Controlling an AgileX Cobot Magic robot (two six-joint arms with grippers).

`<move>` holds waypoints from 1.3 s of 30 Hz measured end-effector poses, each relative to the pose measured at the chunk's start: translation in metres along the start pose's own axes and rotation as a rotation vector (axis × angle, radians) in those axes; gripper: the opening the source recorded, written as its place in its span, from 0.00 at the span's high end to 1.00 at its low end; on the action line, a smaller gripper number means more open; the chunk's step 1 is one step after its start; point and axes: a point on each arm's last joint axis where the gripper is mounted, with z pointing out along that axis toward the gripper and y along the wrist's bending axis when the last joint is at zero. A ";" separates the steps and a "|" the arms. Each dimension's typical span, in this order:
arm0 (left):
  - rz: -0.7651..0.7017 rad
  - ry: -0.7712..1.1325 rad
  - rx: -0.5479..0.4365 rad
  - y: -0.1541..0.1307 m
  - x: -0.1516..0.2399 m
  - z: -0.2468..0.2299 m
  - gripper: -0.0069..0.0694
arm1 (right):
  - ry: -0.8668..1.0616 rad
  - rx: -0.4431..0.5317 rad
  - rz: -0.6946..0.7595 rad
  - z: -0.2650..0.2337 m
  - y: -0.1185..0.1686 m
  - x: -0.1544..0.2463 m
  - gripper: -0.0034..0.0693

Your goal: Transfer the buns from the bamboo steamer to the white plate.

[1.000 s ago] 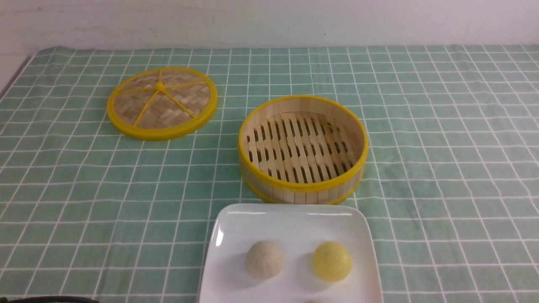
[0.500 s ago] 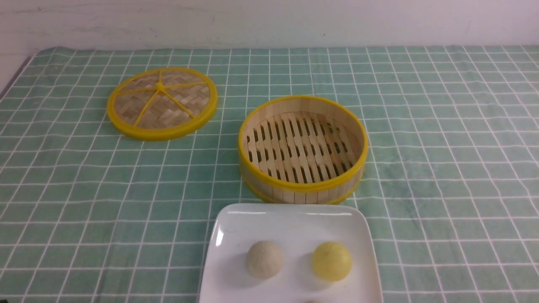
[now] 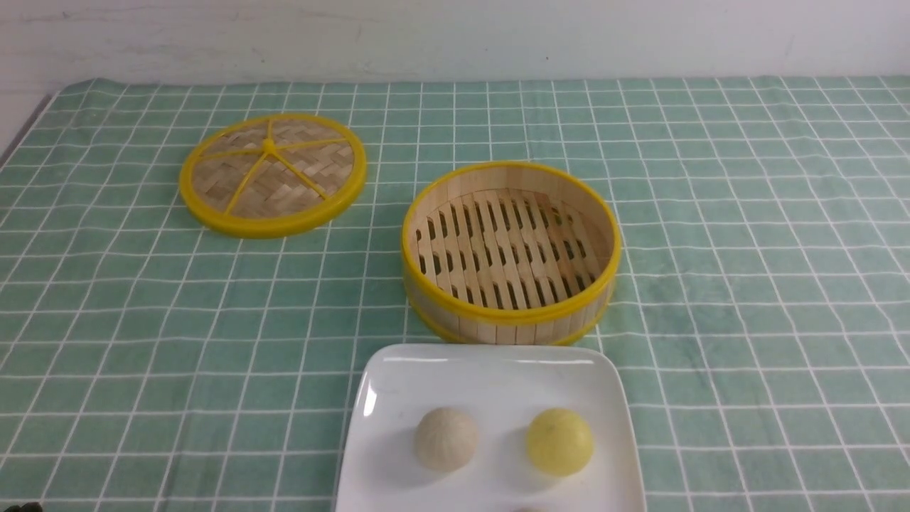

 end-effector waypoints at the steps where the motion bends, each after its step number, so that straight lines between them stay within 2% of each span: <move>1: 0.002 0.000 0.007 0.000 0.000 0.000 0.79 | 0.000 0.000 0.000 0.000 0.000 0.000 0.79; 7: 0.020 0.005 0.061 -0.003 0.000 0.000 0.78 | 0.000 0.000 0.000 0.000 0.000 0.000 0.78; 39: 0.021 0.005 0.062 -0.003 0.000 0.000 0.77 | 0.000 0.000 0.000 0.000 0.000 0.000 0.73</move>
